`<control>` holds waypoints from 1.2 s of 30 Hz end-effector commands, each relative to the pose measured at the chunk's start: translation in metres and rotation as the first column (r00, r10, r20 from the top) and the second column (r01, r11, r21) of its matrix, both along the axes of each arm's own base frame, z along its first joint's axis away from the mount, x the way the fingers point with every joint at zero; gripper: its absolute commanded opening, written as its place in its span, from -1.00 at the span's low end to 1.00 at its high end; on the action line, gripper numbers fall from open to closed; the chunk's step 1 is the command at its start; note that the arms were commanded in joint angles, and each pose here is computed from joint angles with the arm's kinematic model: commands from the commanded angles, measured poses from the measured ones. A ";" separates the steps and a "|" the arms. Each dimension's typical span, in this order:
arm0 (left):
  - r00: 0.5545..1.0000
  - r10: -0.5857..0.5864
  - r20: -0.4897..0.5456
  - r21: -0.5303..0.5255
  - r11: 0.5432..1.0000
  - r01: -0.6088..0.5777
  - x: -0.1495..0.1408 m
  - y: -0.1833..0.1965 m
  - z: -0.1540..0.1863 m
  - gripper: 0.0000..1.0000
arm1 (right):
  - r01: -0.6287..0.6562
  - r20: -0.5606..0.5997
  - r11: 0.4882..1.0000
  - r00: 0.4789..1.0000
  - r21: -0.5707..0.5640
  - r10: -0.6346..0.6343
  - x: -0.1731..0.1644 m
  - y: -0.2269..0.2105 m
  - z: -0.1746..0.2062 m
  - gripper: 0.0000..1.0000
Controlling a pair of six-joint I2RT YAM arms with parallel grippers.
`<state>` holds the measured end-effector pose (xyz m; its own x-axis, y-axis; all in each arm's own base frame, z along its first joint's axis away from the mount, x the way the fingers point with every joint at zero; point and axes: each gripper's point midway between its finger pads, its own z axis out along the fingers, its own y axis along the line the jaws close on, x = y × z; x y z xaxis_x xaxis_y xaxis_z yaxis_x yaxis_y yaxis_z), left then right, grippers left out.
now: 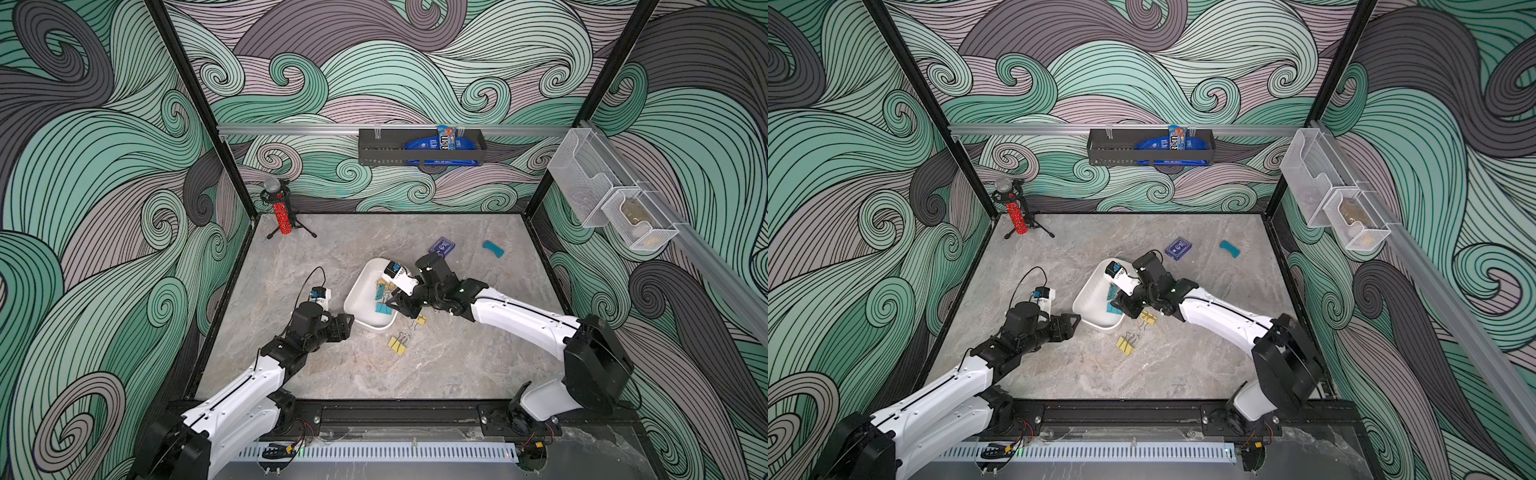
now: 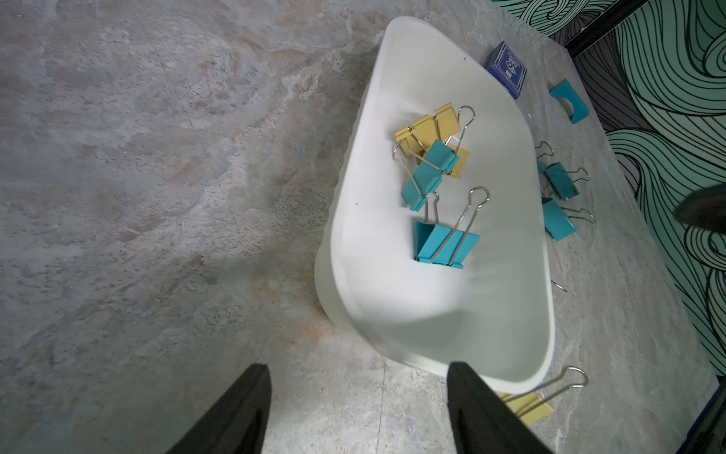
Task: Take out the binder clips from the storage box
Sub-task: Place the binder clip at the center of the board, then pick up the binder clip from the storage box.
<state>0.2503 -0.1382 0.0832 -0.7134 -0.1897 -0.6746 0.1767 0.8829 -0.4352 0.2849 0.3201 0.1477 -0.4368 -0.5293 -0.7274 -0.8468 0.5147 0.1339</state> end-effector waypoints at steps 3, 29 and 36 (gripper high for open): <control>0.998 -0.009 0.063 0.004 1.000 0.009 0.008 -0.003 0.012 0.47 | 0.013 -0.010 0.996 1.000 -0.091 -0.014 0.024 -0.003 -0.024 -0.22; 0.999 -0.049 -0.014 0.012 0.999 0.049 0.012 -0.014 0.005 0.46 | -0.027 -0.059 0.981 0.998 -0.190 0.016 0.051 0.009 -0.073 -0.33; 0.999 -0.050 -0.016 0.013 0.999 0.050 0.012 -0.014 0.004 0.46 | -0.027 -0.058 0.980 0.998 -0.199 0.016 0.054 0.010 -0.077 -0.45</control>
<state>0.2592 -0.1468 0.0756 -0.7467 -0.1517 -0.6477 0.1861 0.8871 -0.4223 0.3334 0.3297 0.0690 -0.4668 -0.6673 -0.5803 -0.8510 0.5174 0.0896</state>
